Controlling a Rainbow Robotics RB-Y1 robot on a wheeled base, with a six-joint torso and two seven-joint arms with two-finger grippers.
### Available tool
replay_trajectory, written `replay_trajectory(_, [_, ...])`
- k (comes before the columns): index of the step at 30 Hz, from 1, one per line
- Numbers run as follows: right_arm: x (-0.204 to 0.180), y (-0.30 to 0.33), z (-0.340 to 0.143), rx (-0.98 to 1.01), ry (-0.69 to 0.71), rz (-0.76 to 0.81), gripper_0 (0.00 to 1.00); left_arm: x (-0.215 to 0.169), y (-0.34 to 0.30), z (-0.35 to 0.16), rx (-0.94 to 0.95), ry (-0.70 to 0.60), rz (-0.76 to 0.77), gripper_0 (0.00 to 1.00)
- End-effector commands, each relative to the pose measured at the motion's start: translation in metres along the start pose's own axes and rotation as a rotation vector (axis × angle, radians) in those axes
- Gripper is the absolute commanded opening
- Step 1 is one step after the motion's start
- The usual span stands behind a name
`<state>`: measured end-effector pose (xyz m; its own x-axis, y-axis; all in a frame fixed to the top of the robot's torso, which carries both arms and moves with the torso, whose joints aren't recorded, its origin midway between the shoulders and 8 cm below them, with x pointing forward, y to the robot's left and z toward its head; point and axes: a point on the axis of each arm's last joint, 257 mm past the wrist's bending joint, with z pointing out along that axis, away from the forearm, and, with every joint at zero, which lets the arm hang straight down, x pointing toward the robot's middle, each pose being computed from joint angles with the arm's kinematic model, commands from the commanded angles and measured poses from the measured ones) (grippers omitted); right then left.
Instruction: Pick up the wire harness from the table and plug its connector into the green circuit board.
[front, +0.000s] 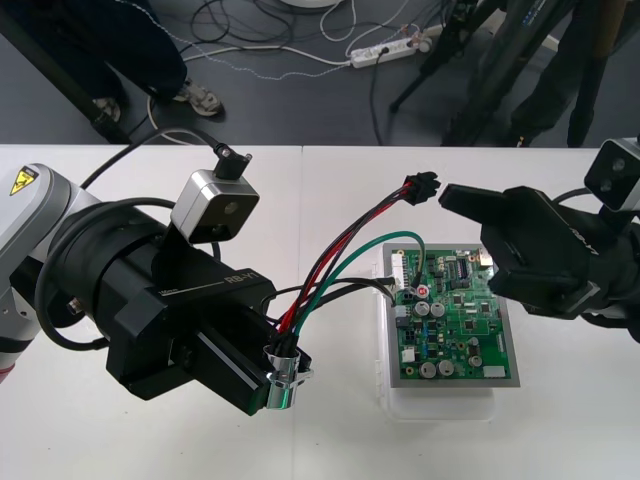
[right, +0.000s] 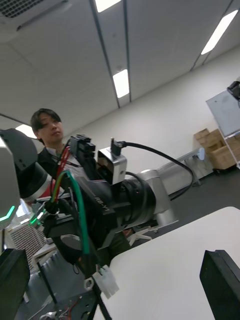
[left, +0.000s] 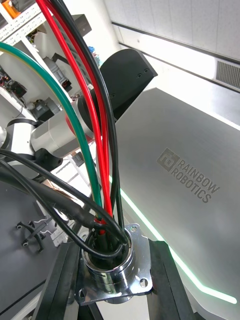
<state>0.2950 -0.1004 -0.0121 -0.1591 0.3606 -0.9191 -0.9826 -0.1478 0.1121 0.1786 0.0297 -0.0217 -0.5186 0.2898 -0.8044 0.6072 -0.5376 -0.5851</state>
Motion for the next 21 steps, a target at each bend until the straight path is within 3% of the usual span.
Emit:
replay_trajectory(1, [-0.007, 0.018, 0.02, -0.118, -0.002, 0.047, 1.0, 0.004, -0.01, 0.003, 0.027, 0.061, -0.071, 0.0])
replay_trajectory(21, [-0.027, 0.014, 0.048, -0.238, -0.05, 0.11, 1.0, 0.004, -0.011, 0.004, 0.032, 0.061, -0.074, 0.0])
